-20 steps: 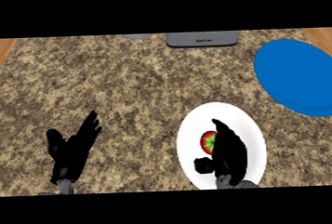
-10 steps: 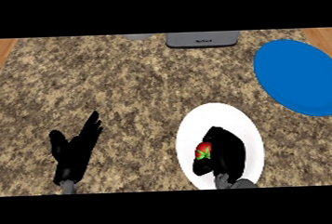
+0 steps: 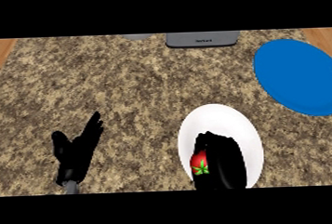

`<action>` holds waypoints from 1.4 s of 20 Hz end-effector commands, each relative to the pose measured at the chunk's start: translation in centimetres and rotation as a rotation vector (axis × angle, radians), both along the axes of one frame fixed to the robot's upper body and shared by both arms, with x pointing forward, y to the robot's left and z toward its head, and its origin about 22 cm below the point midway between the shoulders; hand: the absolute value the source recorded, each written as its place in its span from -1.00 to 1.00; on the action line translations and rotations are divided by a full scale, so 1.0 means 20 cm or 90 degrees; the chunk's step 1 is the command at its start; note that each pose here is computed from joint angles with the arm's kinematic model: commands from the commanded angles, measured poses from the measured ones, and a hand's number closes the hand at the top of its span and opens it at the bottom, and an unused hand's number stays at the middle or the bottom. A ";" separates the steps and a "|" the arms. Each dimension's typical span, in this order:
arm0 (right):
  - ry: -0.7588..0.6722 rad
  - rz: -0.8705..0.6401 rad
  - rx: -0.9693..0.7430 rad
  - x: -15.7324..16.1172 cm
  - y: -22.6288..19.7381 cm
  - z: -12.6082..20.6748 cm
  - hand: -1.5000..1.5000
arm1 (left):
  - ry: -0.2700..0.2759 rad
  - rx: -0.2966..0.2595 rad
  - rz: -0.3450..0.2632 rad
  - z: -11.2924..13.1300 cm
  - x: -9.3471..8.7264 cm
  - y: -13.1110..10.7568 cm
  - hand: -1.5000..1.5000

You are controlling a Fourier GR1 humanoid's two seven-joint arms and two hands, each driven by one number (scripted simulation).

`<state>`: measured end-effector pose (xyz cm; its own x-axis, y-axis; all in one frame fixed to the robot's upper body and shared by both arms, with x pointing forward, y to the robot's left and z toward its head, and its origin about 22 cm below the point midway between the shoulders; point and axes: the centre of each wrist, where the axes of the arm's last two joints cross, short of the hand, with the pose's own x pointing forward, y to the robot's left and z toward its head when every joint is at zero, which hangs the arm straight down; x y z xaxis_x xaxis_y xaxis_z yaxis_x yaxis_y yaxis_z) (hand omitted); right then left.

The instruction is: Pick the tomato from the plate and place it in the plate

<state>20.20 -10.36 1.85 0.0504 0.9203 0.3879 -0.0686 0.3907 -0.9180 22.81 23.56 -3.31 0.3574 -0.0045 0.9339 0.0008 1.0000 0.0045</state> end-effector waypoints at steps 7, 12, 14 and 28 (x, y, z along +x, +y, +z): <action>-0.260 0.029 0.132 -0.14 -0.24 0.30 1.00 | 0.011 -0.002 -0.002 0.05 0.02 -0.01 0.00; -0.298 -0.094 0.217 -0.08 -0.42 0.33 1.00 | 0.012 0.004 0.005 0.02 -0.01 0.01 0.00; -0.322 -0.114 0.246 0.00 -0.53 0.33 1.00 | 0.009 0.000 -0.004 0.01 0.00 0.04 0.00; -0.448 -0.254 0.261 0.53 -1.21 0.28 1.00 | 0.022 -0.008 -0.009 -0.02 0.02 -0.03 0.00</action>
